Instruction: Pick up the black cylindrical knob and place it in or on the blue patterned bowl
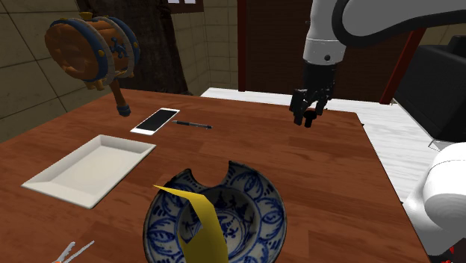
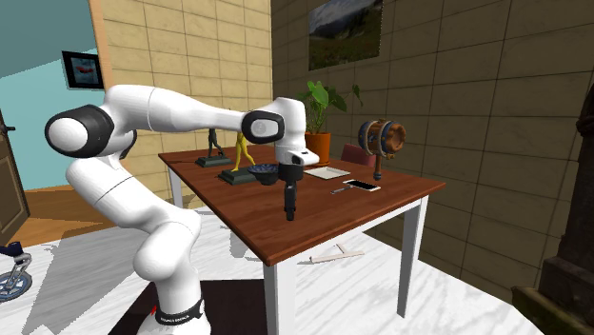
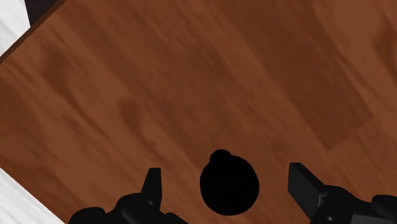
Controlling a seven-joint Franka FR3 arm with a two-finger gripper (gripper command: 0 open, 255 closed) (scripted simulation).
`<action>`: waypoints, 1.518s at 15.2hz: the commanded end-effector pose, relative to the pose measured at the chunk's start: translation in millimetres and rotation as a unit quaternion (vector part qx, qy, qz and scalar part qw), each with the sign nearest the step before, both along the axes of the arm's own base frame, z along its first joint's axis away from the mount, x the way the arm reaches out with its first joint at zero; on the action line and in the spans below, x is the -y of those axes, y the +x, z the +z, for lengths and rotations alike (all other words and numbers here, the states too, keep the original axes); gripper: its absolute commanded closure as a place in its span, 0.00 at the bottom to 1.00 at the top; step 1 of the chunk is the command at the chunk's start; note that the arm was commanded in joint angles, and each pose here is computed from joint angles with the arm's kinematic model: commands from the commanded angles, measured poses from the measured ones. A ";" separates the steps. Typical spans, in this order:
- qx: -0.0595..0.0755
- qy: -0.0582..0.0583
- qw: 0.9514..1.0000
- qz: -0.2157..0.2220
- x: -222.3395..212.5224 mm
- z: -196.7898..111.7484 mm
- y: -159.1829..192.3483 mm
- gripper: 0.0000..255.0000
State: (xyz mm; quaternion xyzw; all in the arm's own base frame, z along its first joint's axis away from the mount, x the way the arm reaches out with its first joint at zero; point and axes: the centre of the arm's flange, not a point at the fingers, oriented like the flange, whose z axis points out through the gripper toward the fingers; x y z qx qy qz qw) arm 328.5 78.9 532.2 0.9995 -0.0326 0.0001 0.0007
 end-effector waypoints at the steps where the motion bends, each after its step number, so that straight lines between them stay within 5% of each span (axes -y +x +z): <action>1: 0.000 0.000 1.000 0.000 -0.1 -0.8 0.0 0.00; 5: 0.000 0.000 1.000 0.000 -0.1 -0.8 -0.1 0.00; 6: 0.000 0.000 1.000 0.000 -0.1 -0.8 -0.1 1.00; 15: 0.000 0.000 1.000 0.000 -0.1 -0.8 0.0 1.00; 23: 0.000 0.000 1.000 0.000 -0.1 41.4 0.0 1.00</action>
